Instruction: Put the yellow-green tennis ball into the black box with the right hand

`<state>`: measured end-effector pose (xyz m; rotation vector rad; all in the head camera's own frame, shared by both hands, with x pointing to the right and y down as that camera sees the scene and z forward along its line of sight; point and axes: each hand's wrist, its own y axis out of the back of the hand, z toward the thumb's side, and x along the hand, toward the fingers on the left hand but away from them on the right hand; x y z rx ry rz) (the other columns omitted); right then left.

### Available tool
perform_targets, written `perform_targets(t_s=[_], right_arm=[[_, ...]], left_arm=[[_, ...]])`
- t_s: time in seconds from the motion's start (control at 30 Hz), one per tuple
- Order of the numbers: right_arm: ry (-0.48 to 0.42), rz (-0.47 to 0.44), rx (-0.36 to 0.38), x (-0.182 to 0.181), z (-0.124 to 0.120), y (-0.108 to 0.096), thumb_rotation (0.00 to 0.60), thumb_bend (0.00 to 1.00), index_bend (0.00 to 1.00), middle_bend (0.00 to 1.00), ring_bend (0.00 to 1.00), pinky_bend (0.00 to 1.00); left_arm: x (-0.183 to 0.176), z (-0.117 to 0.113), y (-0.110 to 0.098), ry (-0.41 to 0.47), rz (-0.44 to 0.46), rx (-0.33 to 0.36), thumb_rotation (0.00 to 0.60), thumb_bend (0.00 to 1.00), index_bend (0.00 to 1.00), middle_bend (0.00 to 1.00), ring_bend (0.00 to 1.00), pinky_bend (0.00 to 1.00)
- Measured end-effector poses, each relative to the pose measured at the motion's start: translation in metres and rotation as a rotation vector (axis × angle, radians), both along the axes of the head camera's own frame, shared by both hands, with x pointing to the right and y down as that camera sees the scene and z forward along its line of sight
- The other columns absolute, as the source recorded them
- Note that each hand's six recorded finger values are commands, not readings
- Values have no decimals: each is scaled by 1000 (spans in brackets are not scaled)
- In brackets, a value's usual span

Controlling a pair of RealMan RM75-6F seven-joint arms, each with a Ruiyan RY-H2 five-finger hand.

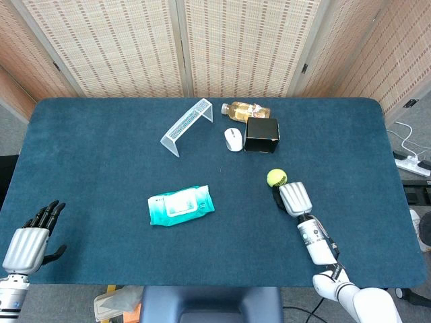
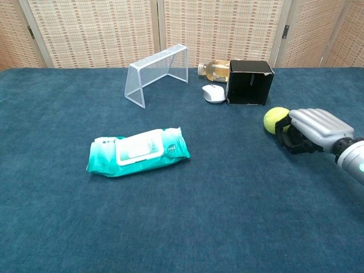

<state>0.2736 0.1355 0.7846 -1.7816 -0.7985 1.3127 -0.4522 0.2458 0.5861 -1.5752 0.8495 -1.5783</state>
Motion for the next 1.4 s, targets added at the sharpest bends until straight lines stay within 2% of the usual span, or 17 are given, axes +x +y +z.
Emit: perform_targets(t_s=[0.47, 1.13, 1.33, 1.4], right_arm=[[12, -45, -35, -13, 6, -41, 600, 688, 831, 896, 686, 697], [46, -70, -110, -32, 19, -72, 600, 685, 830, 886, 677, 691], [59, -73, -115, -40, 19, -85, 600, 678, 830, 836, 646, 666], [57, -69, -116, -43, 18, -90, 600, 672, 830, 786, 608, 632]], left_arm=[[-1, 5, -3, -21, -2, -3, 600, 266, 83, 169, 153, 364], [-10, 10, -6, -42, -41, -17, 600, 267, 83, 168, 153, 365], [-13, 12, -8, -47, -60, -24, 600, 266, 83, 169, 153, 366], [-15, 12, -8, -49, -65, -28, 600, 266, 83, 169, 153, 366]])
